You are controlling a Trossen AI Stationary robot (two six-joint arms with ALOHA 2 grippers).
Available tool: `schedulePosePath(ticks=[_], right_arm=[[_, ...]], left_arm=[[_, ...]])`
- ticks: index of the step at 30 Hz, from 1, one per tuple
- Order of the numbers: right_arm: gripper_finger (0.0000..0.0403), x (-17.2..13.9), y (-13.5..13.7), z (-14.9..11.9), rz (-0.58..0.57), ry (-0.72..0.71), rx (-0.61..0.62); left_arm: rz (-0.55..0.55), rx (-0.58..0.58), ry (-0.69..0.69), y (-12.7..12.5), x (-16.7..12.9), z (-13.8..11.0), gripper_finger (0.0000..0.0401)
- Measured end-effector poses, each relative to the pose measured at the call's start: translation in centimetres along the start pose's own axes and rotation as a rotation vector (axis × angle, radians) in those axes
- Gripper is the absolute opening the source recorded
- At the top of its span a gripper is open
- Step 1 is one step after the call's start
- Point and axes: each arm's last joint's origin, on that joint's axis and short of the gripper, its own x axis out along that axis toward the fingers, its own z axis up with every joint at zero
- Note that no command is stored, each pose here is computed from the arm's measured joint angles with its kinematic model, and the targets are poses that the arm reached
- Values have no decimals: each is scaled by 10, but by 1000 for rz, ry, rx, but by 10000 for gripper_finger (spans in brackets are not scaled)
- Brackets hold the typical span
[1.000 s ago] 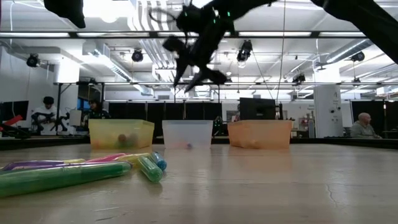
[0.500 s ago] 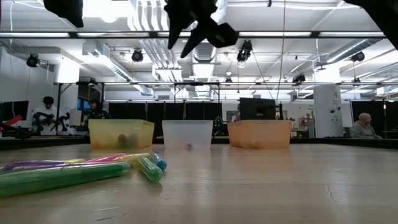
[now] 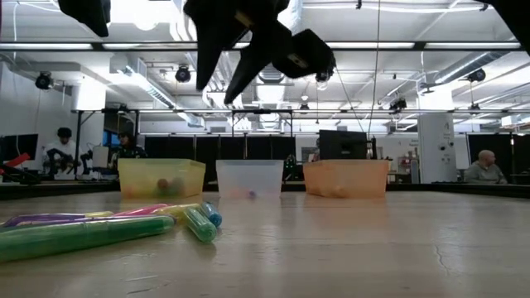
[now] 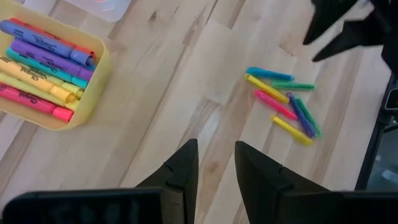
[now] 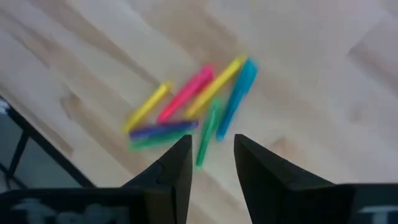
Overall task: Pick & Place Markers
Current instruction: Put the blue pen into the white bin
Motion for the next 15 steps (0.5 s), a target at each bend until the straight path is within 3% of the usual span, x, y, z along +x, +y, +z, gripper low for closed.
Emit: schedulePosePath(ticks=[6,15], right_arm=[[127,40,-2,-4,-38,100,50],[144,69,-9,-1,-103,97,40]], left_arm=[[2,10,2,0,0,0,99],[6,22,7,1,0,-1,99]])
